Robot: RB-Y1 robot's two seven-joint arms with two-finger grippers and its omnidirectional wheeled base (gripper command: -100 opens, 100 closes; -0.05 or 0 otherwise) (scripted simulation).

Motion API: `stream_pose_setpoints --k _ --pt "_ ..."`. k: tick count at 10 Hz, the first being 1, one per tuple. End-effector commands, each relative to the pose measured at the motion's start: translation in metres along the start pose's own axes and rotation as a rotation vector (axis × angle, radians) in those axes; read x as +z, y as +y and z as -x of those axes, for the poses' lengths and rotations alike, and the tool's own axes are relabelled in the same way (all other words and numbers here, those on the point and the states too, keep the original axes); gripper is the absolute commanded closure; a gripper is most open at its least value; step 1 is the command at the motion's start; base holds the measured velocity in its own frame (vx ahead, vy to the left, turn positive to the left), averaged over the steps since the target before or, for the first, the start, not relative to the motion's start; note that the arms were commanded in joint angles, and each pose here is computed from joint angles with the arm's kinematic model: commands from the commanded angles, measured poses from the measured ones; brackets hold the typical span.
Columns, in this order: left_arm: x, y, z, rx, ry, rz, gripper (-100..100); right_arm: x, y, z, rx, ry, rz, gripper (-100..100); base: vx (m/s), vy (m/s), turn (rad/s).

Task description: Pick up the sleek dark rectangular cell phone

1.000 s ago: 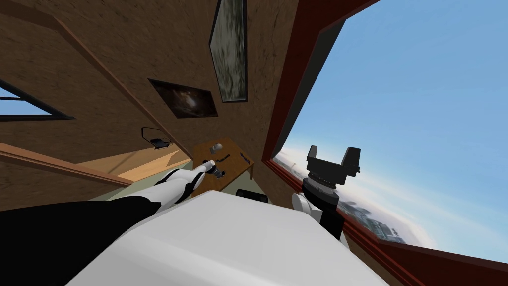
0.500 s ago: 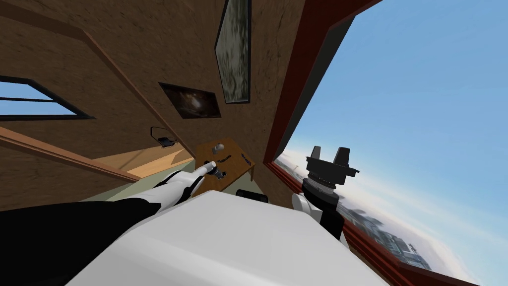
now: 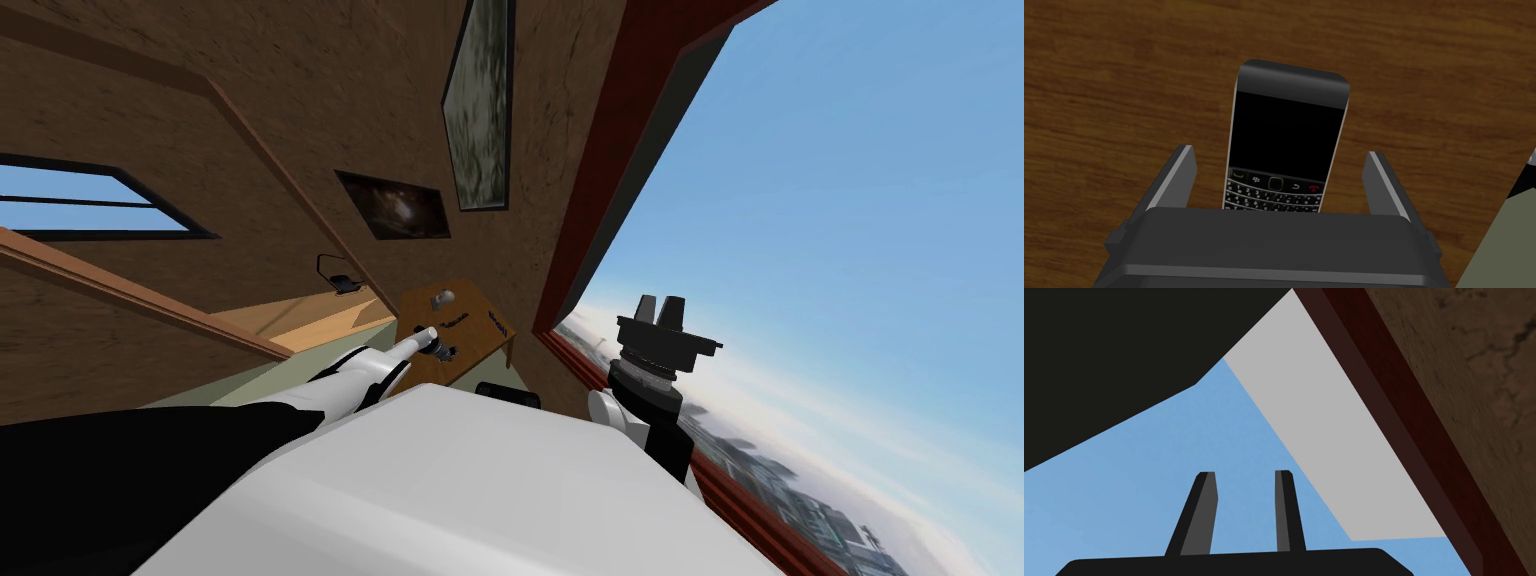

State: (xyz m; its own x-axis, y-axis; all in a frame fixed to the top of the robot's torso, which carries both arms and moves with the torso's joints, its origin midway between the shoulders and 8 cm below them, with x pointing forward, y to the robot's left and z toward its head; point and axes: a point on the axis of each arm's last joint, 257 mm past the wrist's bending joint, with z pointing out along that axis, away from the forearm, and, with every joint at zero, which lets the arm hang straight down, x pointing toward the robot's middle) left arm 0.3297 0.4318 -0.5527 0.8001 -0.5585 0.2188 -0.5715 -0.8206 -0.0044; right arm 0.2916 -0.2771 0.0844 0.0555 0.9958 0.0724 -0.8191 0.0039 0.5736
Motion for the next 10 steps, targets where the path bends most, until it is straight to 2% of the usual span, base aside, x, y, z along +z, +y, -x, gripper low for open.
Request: stream_pose_setpoints --k 1,5,6,7,10 --pt "0.000 0.000 0.000 0.000 0.000 0.000 100 0.000 0.000 0.000 0.000 0.000 0.000 0 0.000 0.000 0.000" --pt "0.000 0.000 0.000 0.001 0.000 0.001 100 0.000 0.000 0.000 0.000 0.000 0.000 0 0.000 0.000 0.000" --pt "0.000 0.000 0.000 0.000 0.000 0.001 0 0.000 0.000 0.000 0.000 0.000 0.000 0 0.000 0.000 0.000" --pt "-0.004 -0.008 0.000 -0.016 -0.002 -0.010 100 0.000 0.000 0.000 0.000 0.000 0.000 0 -0.043 0.006 -0.156" --pt "-0.010 -0.017 0.001 -0.040 -0.003 -0.019 100 0.000 0.000 0.000 0.000 0.000 0.000 0 -0.063 0.015 -0.092"
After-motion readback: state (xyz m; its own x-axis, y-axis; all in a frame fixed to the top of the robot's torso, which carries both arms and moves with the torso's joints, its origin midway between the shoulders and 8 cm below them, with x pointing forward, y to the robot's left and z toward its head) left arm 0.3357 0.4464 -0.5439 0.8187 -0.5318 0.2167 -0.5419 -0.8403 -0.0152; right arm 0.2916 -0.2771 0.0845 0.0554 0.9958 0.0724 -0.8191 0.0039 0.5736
